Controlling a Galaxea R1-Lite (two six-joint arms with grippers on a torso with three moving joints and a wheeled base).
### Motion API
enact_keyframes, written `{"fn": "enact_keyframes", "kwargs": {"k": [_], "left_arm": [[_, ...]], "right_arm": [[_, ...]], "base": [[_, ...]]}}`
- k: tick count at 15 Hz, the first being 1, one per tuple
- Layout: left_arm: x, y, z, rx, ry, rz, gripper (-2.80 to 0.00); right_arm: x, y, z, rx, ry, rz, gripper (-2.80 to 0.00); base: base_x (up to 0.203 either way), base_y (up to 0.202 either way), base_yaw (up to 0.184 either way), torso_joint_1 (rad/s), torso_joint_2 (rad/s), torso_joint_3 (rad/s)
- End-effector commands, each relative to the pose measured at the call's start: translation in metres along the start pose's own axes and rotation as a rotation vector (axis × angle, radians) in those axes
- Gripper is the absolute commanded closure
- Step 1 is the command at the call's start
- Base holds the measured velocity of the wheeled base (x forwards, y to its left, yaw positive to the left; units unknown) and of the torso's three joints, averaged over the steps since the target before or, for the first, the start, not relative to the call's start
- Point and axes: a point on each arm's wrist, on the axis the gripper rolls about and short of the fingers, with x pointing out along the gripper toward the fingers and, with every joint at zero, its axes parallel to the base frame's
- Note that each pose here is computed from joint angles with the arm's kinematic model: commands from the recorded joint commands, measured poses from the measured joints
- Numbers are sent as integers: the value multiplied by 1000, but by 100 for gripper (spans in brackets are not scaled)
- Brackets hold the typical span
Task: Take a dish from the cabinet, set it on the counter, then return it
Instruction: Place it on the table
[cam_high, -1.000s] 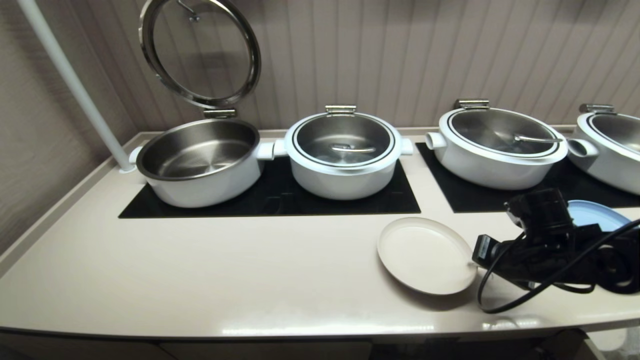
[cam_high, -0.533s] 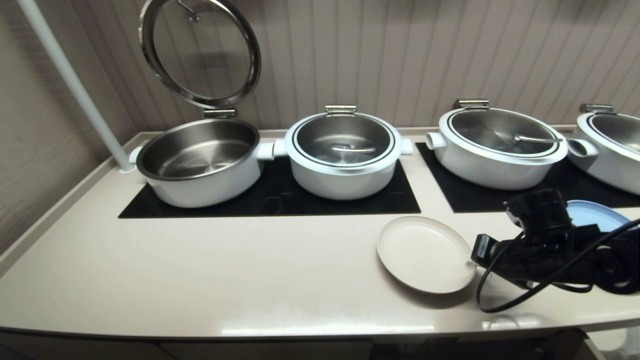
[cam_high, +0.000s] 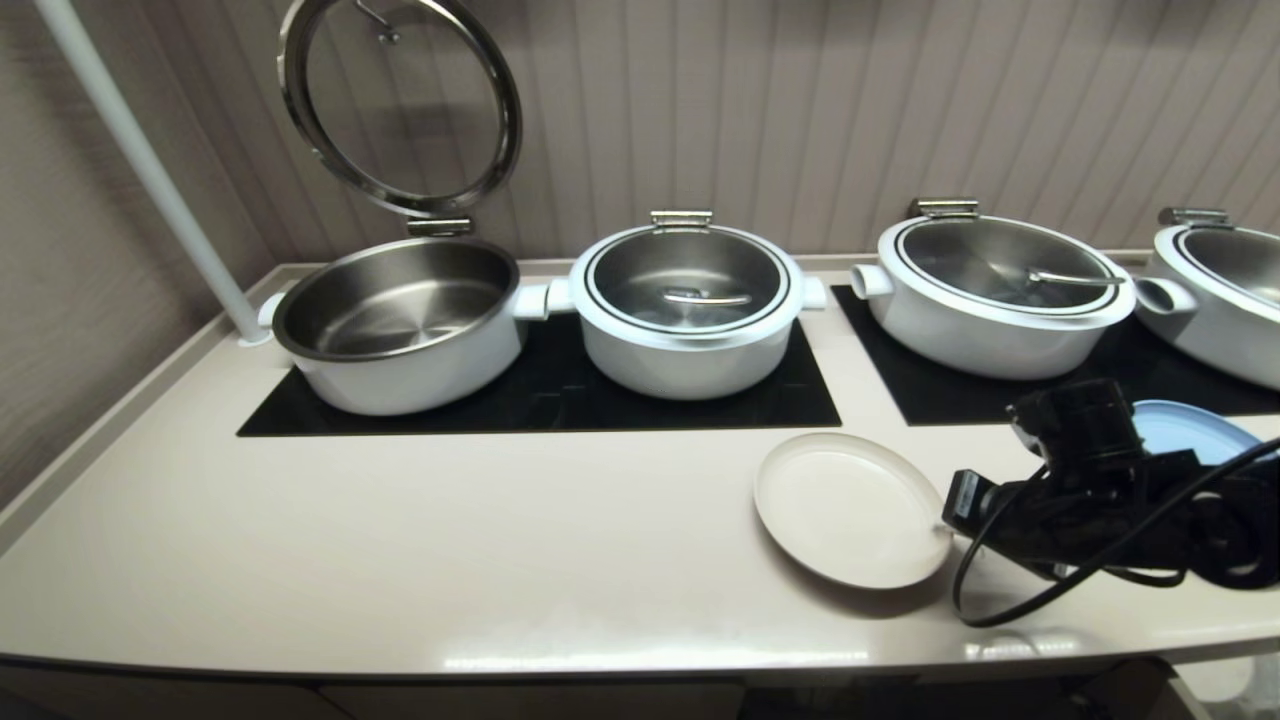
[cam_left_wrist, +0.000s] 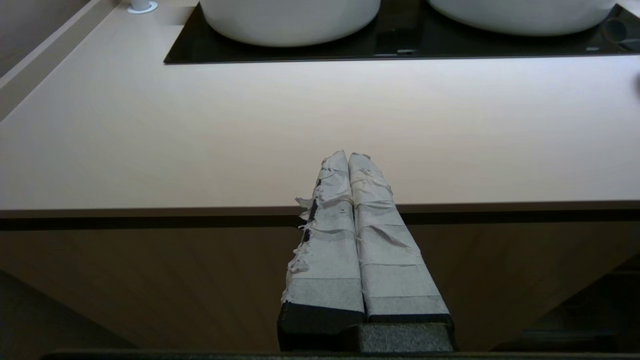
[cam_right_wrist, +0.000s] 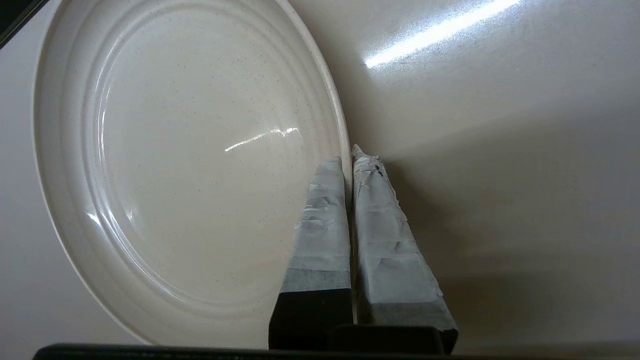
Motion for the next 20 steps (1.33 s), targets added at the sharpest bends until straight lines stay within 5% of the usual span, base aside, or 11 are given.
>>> {"fn": "enact_keyframes", "kwargs": {"k": [1,12,20], "left_arm": [[0,0,0,0,0,0,0],[0,0,0,0,0,0,0],[0,0,0,0,0,0,0]], "right_arm": [[-1,1,0,3,-3,3,-280],[-3,2,2,-7,-33,-12,-280],[-12,5,9,-140,-138,-21,-280]], "base": [[0,0,0,0,0,0],[0,0,0,0,0,0],[0,0,0,0,0,0]]}}
